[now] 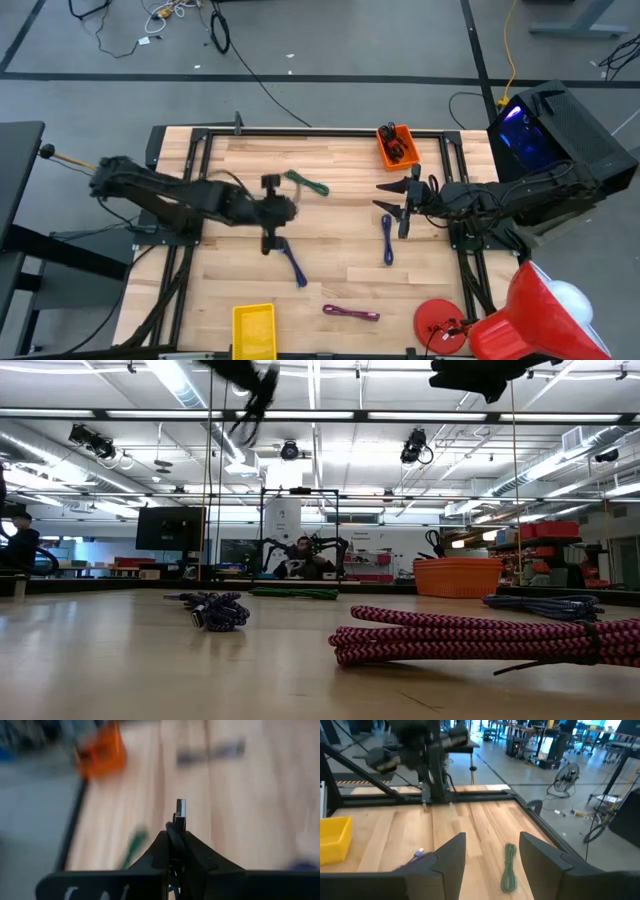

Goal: Pick & Place USB Port
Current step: Put the black charger cable into the orange bin

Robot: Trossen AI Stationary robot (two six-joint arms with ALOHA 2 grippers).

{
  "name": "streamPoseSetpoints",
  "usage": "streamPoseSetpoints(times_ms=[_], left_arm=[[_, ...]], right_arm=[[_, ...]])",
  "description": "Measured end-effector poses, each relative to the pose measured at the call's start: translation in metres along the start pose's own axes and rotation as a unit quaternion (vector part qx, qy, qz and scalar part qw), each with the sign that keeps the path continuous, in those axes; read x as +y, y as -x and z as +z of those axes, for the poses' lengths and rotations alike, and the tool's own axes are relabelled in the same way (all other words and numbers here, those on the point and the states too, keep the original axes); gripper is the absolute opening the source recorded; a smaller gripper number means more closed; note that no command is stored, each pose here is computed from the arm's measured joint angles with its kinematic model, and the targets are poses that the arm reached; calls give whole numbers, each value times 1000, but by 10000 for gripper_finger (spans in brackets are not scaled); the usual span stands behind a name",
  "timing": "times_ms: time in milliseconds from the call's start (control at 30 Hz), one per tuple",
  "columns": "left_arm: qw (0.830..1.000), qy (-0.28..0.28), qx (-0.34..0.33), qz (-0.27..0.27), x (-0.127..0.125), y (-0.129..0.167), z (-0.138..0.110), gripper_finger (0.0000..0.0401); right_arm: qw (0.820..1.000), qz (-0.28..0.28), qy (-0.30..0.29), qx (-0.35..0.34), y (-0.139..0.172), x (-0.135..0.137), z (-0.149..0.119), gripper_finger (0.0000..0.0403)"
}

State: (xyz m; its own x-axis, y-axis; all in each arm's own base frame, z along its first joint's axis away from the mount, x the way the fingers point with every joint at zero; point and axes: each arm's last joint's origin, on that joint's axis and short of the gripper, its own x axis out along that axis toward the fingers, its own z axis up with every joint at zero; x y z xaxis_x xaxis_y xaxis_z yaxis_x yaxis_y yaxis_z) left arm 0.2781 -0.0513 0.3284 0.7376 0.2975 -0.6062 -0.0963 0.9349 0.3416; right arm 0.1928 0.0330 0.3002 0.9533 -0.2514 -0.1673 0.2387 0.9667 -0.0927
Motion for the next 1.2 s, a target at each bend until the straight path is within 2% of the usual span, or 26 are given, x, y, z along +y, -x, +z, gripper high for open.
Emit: streamPoseSetpoints(times_ms=[167, 267, 333, 433, 667, 767, 933, 1000, 1200], left_arm=[[992, -10, -126, 11, 18, 3, 21, 27], [980, -17, -199, -9, 25, -5, 33, 27], [974, -26, -222, -28, 27, -15, 36, 27], [967, -34, -253, -24, 30, -29, 42, 27], [929, -29, -366, -42, 40, -51, 57, 27], [920, -19, -387, -57, 42, -55, 59, 27], [925, -10, -373, -72, 37, -65, 57, 27], [922, -10, -381, -72, 34, -67, 58, 27], [903, -13, -424, -76, 29, -67, 64, 27]], right_arm=[[999, 2, 7, -45, 0, 0, 9, 187], [998, 3, 10, -66, 1, 0, 14, 187], [997, 10, 10, -74, 1, 0, 15, 187], [997, 18, 10, -72, 0, 1, 15, 187], [998, 19, 13, -64, -5, 4, 12, 187], [998, 18, 18, -65, -6, 5, 12, 187], [998, 7, 26, -64, -8, 4, 11, 187], [997, 7, 25, -66, -9, 4, 12, 187], [998, 8, 25, -63, -17, 5, 9, 187]])
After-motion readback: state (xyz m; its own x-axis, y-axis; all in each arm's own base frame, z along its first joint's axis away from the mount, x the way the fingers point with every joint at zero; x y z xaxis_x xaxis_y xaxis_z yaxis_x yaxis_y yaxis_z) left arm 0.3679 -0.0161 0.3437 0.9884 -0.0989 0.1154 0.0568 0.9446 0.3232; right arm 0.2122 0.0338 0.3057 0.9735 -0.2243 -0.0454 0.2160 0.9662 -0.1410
